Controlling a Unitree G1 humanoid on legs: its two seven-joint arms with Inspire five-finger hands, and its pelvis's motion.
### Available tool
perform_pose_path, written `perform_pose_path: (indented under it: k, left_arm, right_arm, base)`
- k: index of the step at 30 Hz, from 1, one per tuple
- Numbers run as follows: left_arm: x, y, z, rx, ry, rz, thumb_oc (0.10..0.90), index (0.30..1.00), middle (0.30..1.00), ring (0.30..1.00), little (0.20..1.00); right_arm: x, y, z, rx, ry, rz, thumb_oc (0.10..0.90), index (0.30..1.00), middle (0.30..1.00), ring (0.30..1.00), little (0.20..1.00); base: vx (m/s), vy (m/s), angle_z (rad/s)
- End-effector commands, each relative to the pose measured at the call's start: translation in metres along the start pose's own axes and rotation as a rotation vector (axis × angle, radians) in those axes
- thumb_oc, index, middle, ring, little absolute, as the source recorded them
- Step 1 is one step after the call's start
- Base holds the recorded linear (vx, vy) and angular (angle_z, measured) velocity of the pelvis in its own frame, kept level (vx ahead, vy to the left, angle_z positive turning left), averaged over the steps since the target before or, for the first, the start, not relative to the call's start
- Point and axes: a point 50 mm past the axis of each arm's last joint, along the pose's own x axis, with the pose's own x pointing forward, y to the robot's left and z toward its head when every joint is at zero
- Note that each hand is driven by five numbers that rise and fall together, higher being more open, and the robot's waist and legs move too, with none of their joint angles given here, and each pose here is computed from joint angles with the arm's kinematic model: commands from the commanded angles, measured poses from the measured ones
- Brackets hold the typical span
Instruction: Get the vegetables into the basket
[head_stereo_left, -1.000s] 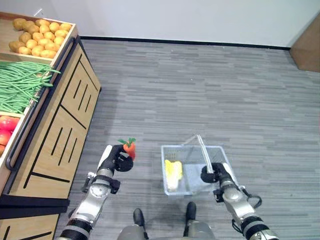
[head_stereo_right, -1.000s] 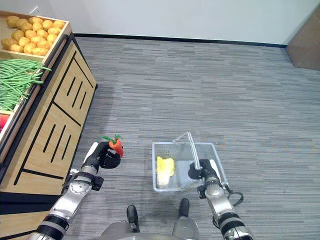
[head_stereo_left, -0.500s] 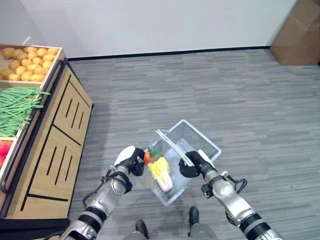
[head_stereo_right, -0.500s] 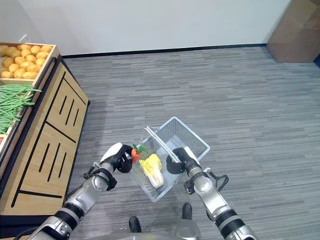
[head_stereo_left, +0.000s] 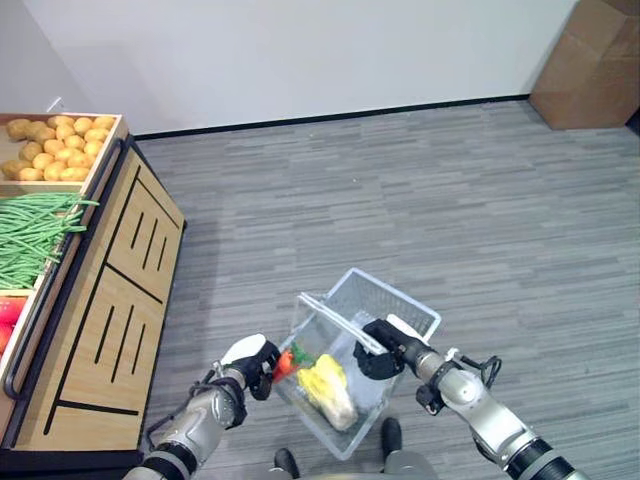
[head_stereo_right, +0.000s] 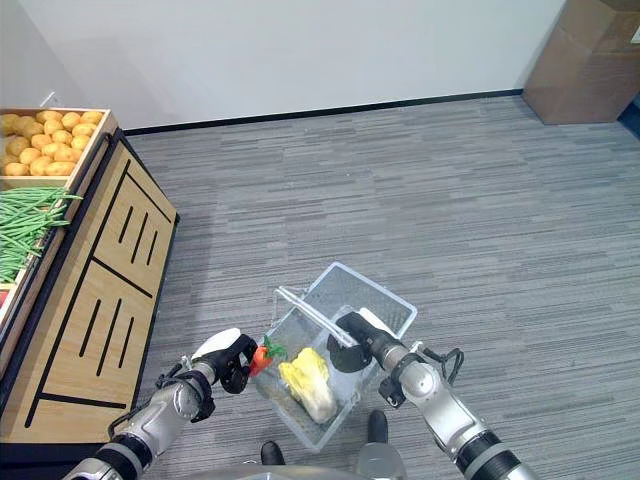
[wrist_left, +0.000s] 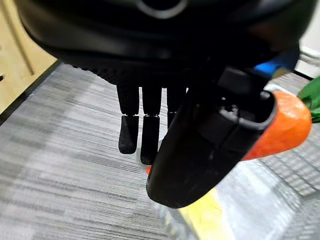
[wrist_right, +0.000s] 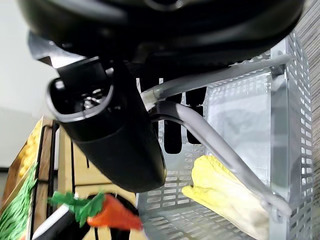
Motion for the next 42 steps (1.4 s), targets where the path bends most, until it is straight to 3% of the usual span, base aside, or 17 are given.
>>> perform_pose_path:
  k: [1, 6, 15, 16, 17, 20, 24, 30, 31, 32, 42]
  left_arm:
    - [0.006, 0.037, 0.014, 0.131, -0.105, 0.084, 0.4, 0.3, 0.3, 0.3, 0.3]
    - [0.004, 0.048, 0.028, 0.183, -0.179, 0.099, 0.4, 0.3, 0.3, 0.3, 0.3]
    - [0.004, 0.058, 0.049, 0.216, -0.276, 0.11, 0.4, 0.3, 0.3, 0.3, 0.3]
    - [0.021, 0.037, 0.088, 0.245, -0.339, 0.048, 0.4, 0.3, 0.3, 0.3, 0.3]
    - [0.023, 0.037, 0.093, 0.246, -0.348, 0.055, 0.4, 0.3, 0.3, 0.3, 0.3]
    - [0.038, 0.037, 0.077, 0.286, -0.234, 0.068, 0.4, 0.3, 0.3, 0.3, 0.3]
    - [0.05, 0.011, 0.068, 0.319, -0.124, 0.014, 0.4, 0.3, 0.3, 0.3, 0.3]
    - [0.053, 0.0, 0.069, 0.346, -0.091, -0.007, 0.4, 0.3, 0.3, 0.3, 0.3]
    - [0.054, -0.001, 0.069, 0.347, -0.085, -0.015, 0.761, 0.805, 0.805, 0.805, 0.805]
    - [0.054, -0.003, 0.069, 0.352, -0.08, -0.024, 0.9, 1.0, 1.0, 1.0, 1.0]
    - [0.054, -0.006, 0.072, 0.365, -0.089, -0.029, 0.9, 1.0, 1.0, 1.0, 1.0]
  right_arm:
    - [0.0, -0.014, 0.099, 0.017, -0.505, -0.006, 0.4, 0.3, 0.3, 0.3, 0.3]
    - [0.001, -0.015, 0.098, -0.069, -0.481, 0.019, 0.4, 0.3, 0.3, 0.3, 0.3]
    - [-0.004, -0.003, 0.12, 0.099, -0.601, 0.136, 0.4, 0.3, 0.3, 0.3, 0.3]
    - [0.0, 0.011, 0.13, 0.152, -0.629, 0.198, 0.4, 0.3, 0.3, 0.3, 0.3]
    - [0.0, 0.009, 0.13, 0.147, -0.629, 0.189, 0.4, 0.3, 0.3, 0.3, 0.3]
    - [-0.001, 0.015, 0.139, 0.244, -0.667, 0.246, 0.4, 0.3, 0.3, 0.3, 0.3]
    - [-0.003, 0.025, 0.166, 0.33, -0.754, 0.351, 0.4, 0.3, 0.3, 0.3, 0.3]
    - [-0.006, 0.03, 0.185, 0.331, -0.817, 0.403, 0.4, 0.3, 0.3, 0.3, 0.3]
    - [-0.007, 0.032, 0.189, 0.326, -0.83, 0.413, 0.4, 0.3, 0.3, 0.3, 0.3]
    - [-0.008, 0.031, 0.19, 0.321, -0.834, 0.411, 0.4, 0.3, 0.3, 0.3, 0.3]
    - [-0.009, 0.03, 0.196, 0.315, -0.853, 0.417, 0.4, 0.3, 0.3, 0.3, 0.3]
  base:
    - [0.0, 0.0, 0.0]
    - [0.0, 0.0, 0.0]
    - [0.0, 0.0, 0.0]
    - [0.0, 0.0, 0.0]
    - [0.0, 0.0, 0.0]
    - [-0.01, -0.003, -0.03]
    - [-0.01, -0.02, -0.27]
    - [-0.01, -0.012, -0.08]
    - [-0.04, -0.007, -0.01]
    - [-0.04, -0.006, -0.01]
    - [0.0, 0.0, 0.0]
